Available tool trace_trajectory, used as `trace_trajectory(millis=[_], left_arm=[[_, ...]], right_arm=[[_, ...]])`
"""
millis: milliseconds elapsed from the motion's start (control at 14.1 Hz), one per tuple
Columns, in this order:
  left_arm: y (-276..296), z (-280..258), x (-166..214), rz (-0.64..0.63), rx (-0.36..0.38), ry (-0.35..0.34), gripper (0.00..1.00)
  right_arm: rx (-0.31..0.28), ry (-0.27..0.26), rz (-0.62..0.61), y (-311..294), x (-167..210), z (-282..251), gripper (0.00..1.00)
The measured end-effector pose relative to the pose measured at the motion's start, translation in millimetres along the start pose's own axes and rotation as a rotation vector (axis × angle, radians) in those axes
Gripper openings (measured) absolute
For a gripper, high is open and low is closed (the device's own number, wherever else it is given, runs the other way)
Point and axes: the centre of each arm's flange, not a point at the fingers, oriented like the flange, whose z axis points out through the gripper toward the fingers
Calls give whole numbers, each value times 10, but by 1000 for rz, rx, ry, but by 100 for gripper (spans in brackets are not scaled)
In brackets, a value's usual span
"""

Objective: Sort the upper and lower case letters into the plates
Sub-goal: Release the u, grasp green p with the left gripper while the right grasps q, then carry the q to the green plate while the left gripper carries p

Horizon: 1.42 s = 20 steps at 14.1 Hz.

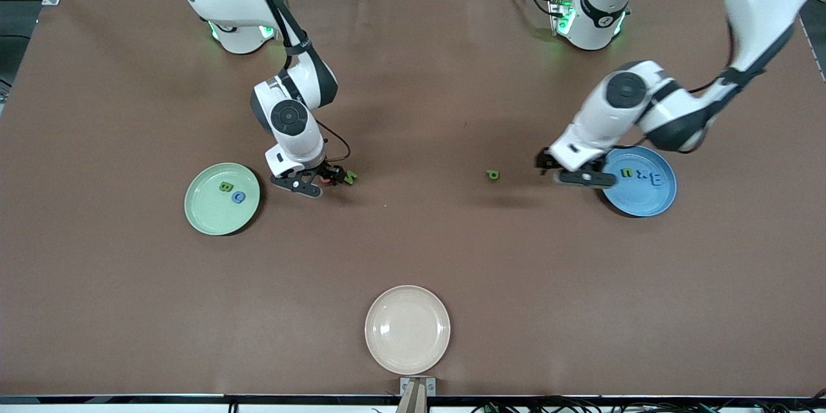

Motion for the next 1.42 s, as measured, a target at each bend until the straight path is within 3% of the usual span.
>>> trace_trajectory(millis=[354,496,637,779,920,1062,1416], left_arm=[[961,508,-182,-22,80,-28,100],[1121,595,-190,-28,66,-30,100],[1129,597,-127,-43,28,-20,98],[1070,641,-77,-61,0,-18,97],[1035,718,-69,-71,-16,-27,93],[1037,770,-86,-69,-22,-38,82],[1085,821,-129,-61,-30,-53,75]], right_arm=[[2,1,-3,-17,-10,-5,89],[2,1,-4,-21,-13,-5,86],[5,1,-7,-39,-23,-12,74],[4,1,-7,-39,-22,-16,68],[-2,-3,-3,-15,-4,-49,46],[1,-1,-3,-19,-3,-72,44],[2,0,0,4,30,-75,44]])
